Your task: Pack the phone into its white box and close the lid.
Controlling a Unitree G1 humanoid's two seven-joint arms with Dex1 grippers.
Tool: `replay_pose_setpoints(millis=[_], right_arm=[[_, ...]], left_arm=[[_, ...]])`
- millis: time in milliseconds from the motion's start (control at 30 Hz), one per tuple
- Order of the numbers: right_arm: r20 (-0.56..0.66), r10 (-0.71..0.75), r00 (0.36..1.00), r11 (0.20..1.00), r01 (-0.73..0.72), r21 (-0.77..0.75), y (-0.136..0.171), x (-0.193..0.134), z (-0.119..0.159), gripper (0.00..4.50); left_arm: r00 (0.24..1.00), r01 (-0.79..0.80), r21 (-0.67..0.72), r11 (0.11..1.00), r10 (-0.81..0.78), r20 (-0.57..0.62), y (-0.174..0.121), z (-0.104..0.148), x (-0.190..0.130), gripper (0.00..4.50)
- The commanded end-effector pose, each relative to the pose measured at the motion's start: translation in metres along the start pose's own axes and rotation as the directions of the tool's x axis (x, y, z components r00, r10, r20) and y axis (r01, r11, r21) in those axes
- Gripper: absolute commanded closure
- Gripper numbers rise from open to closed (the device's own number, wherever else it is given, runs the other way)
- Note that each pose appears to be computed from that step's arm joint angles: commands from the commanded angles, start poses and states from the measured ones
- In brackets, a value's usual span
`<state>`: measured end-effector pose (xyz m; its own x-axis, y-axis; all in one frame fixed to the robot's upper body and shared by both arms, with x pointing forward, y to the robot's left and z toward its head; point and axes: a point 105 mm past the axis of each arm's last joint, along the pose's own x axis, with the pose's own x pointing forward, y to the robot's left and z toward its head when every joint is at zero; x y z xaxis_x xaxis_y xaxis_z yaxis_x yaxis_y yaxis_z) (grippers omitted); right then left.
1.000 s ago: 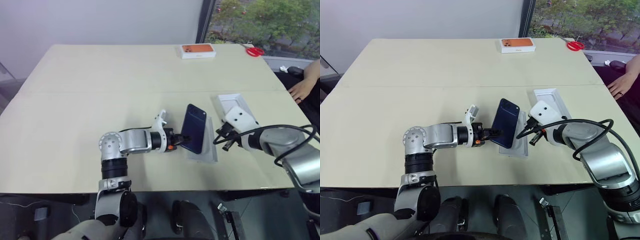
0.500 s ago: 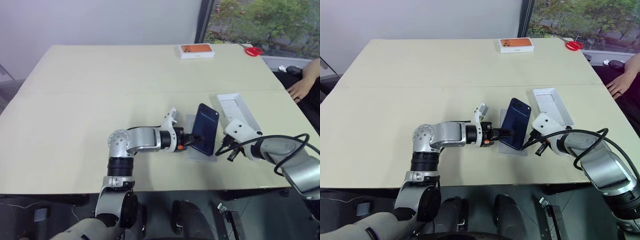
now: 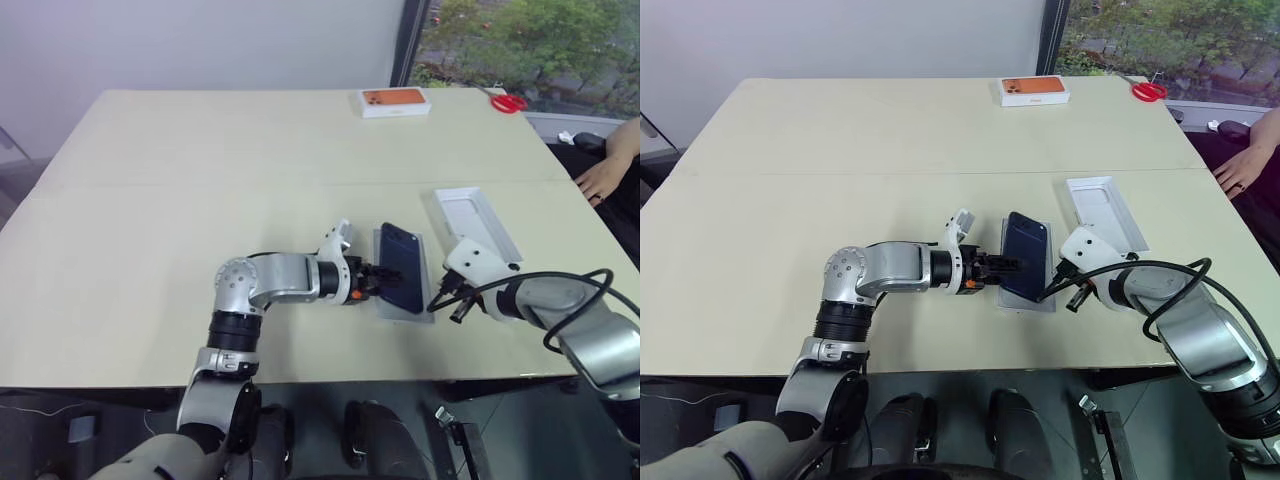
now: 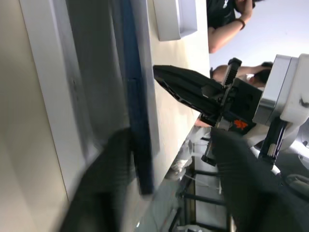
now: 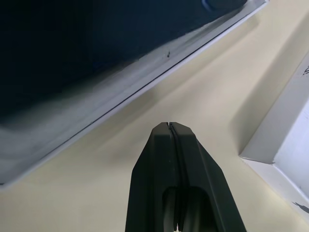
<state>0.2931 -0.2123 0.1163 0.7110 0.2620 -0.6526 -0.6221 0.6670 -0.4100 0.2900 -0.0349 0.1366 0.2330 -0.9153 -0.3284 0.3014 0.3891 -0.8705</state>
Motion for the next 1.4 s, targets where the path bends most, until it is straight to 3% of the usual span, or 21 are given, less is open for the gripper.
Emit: replay_pose_setpoints(millis=[33, 333, 500, 600, 700, 833, 967, 1400], right_arm=[[0.028, -0.036, 0.999, 0.999, 0.037, -0.021, -0.008, -0.005, 0.009, 4.50], [0.050, -0.119, 0.992, 0.992, 0.122, -0.042, -0.030, -0.016, 0.019, 4.50], [0.124, -0.149, 0.981, 0.989, 0.148, 0.016, -0.041, -0.020, 0.036, 4.50], [0.202, -0.115, 0.973, 0.992, 0.101, 0.078, -0.035, -0.018, 0.052, 4.50], [0.220, -0.099, 0.970, 0.992, 0.081, 0.092, -0.030, -0.013, 0.056, 4.50], [0.230, -0.086, 0.969, 0.993, 0.067, 0.093, -0.025, -0.006, 0.061, 4.50], [0.244, -0.074, 0.967, 0.994, 0.051, 0.098, -0.019, 0.002, 0.067, 4.50], [0.240, -0.112, 0.964, 0.982, 0.071, 0.174, -0.024, 0.003, 0.069, 4.50]], left_arm=[[0.998, 0.069, 0.032, 0.997, -0.069, 0.002, -0.017, 0.001, -0.004, 0.04], [0.995, 0.088, 0.166, 0.982, -0.095, 0.034, -0.016, 0.015, -0.050, 0.04], [0.987, -0.097, 0.390, 0.916, 0.037, 0.157, -0.001, 0.036, -0.085, 0.04], [0.929, -0.303, 0.544, 0.782, 0.115, 0.351, 0.015, 0.067, -0.114, 0.04], [0.885, -0.444, 0.683, 0.580, 0.166, 0.435, 0.033, 0.078, -0.129, 0.04], [0.892, -0.446, 0.813, 0.373, 0.115, 0.436, 0.038, 0.071, -0.137, 0.04], [0.925, -0.375, 0.888, 0.266, 0.038, 0.379, 0.040, 0.052, -0.138, 0.04], [0.945, -0.311, 0.914, 0.261, -0.022, 0.327, 0.049, 0.036, -0.138, 0.04]])
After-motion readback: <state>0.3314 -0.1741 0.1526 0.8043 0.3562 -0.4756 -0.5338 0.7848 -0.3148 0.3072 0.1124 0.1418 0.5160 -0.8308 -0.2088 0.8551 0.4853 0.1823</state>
